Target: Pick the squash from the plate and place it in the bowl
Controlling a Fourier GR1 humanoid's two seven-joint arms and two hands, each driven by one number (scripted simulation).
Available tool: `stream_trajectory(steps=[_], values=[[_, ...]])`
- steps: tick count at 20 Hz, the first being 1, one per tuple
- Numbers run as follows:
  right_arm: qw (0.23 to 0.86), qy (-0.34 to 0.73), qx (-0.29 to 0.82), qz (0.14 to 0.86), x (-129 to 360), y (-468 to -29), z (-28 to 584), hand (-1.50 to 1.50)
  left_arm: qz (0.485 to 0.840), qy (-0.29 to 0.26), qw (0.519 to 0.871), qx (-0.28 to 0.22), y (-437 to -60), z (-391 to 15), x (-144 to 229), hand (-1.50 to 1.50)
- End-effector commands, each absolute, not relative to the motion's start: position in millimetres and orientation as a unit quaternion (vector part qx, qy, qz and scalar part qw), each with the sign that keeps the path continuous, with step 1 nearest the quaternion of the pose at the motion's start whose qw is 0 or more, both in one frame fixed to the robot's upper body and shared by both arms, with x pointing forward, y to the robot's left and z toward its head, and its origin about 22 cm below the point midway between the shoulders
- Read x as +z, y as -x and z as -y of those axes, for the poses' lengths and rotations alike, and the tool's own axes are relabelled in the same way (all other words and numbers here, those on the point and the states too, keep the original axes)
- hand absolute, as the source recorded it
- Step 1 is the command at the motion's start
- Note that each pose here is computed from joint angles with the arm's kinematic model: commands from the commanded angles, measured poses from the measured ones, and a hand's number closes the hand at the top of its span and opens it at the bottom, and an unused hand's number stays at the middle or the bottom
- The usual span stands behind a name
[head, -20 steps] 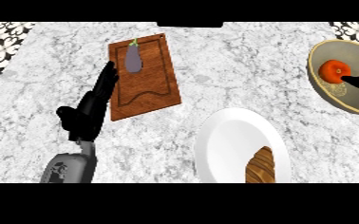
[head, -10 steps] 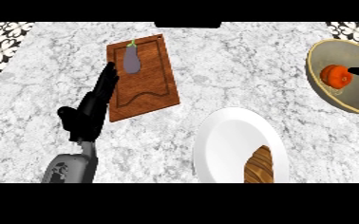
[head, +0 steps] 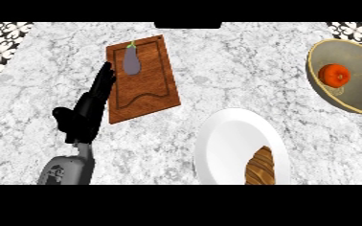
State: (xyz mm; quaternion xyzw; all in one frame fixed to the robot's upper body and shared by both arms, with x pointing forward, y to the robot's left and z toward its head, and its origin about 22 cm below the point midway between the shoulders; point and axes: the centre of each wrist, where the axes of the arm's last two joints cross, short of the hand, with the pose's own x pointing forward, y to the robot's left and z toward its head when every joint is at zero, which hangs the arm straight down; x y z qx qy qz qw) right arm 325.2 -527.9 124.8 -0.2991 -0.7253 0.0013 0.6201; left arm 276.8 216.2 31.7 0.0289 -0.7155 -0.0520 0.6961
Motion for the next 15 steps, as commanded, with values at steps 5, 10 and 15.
stream_trajectory(steps=[5, 10, 15], values=[[0.630, 0.227, -0.013, 0.742, 132, -272, 576, -1.50, 0.717, -0.016, 0.695, -0.056, -266, -210, 24, 0.00], [0.631, 0.202, -0.006, 0.749, 100, -255, 577, -1.50, 0.715, -0.027, 0.696, -0.055, -270, -207, 22, 0.00], [0.631, 0.210, 0.001, 0.746, 90, -244, 578, -1.50, 0.716, -0.040, 0.695, -0.053, -275, -212, 22, 0.00]])
